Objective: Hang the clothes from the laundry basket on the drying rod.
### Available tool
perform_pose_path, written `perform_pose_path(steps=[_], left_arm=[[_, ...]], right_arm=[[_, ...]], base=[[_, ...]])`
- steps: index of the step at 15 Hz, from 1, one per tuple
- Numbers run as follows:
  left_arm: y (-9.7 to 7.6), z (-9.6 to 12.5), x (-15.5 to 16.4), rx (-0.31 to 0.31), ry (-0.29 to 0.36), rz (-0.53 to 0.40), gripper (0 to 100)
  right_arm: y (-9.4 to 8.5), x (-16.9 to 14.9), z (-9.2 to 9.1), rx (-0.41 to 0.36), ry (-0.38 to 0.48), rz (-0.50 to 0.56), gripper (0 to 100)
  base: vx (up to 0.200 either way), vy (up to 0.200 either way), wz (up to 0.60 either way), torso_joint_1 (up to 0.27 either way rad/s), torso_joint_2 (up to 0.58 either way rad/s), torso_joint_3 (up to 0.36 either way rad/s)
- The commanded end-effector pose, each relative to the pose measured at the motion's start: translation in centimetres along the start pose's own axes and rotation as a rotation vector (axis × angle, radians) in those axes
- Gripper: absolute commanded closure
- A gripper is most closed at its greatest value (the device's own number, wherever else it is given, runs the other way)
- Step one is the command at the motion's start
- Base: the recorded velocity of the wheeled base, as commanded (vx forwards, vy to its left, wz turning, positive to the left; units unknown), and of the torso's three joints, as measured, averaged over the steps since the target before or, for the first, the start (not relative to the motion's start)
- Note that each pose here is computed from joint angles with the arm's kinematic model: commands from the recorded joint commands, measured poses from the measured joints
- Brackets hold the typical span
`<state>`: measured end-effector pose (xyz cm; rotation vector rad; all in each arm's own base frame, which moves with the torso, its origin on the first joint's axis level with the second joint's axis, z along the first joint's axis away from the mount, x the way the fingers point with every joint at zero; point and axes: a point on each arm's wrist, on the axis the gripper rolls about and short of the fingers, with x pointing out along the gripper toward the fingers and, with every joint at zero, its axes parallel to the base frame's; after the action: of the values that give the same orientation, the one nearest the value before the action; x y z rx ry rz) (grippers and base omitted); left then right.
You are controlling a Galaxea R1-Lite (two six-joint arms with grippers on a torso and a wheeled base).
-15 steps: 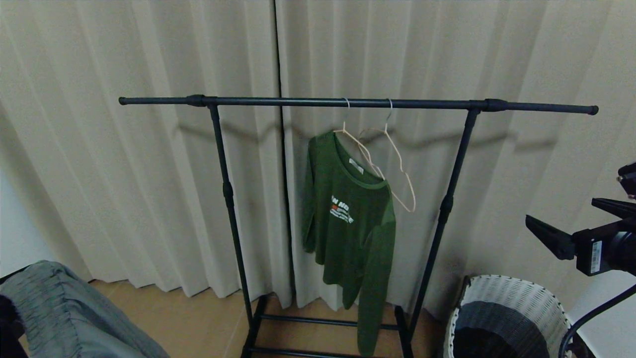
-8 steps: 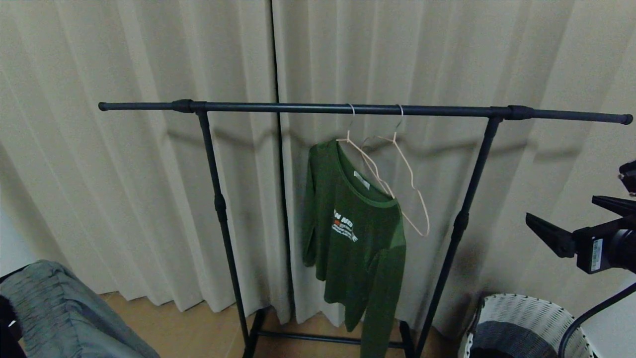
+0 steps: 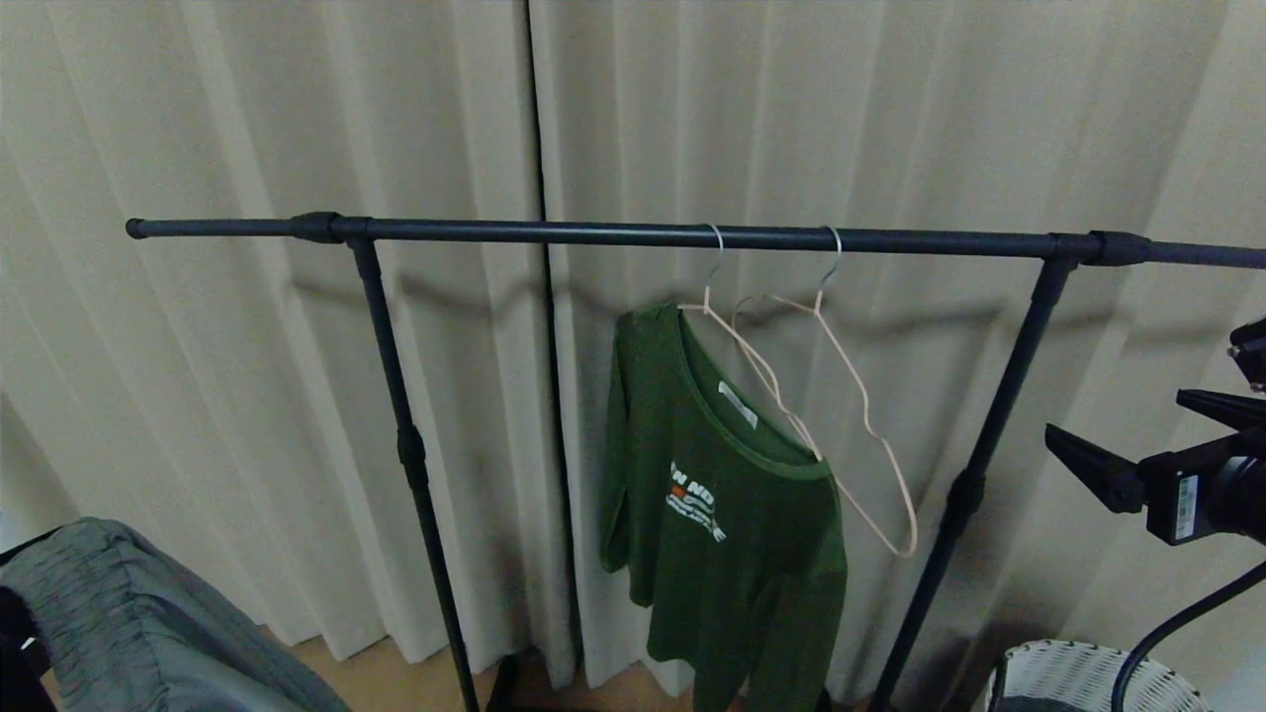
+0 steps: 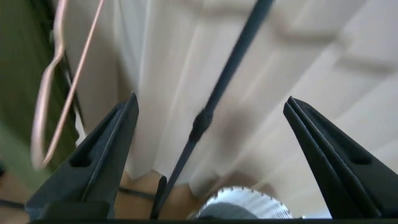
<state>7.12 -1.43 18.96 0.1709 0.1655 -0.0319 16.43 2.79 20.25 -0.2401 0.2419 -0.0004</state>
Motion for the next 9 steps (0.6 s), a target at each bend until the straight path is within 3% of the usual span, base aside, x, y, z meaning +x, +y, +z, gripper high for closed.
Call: perform_pose_path(steps=[1,7,9], left_arm=[[-0.01,-0.06,0.00,0.000,0.002,0.000,100],[-0.01,-0.06,0.00,-0.003,0.002,0.000,100],[0.01,-0.05,-0.06,-0.003,-0.001,0.000,100]], right_arm=[[0.04,0.03,-0.01,-0.001,0.001,0.002,0],[0.12,0.02,0.01,-0.004,0.000,0.008,0],[0.12,0.02,0.01,-0.004,0.000,0.008,0]], base=[[0.000,0.000,0.00,0.000,0.00,0.000],[0.000,0.000,0.00,0.000,0.00,0.000],[0.000,0.200,0.00,0.007,0.00,0.000]])
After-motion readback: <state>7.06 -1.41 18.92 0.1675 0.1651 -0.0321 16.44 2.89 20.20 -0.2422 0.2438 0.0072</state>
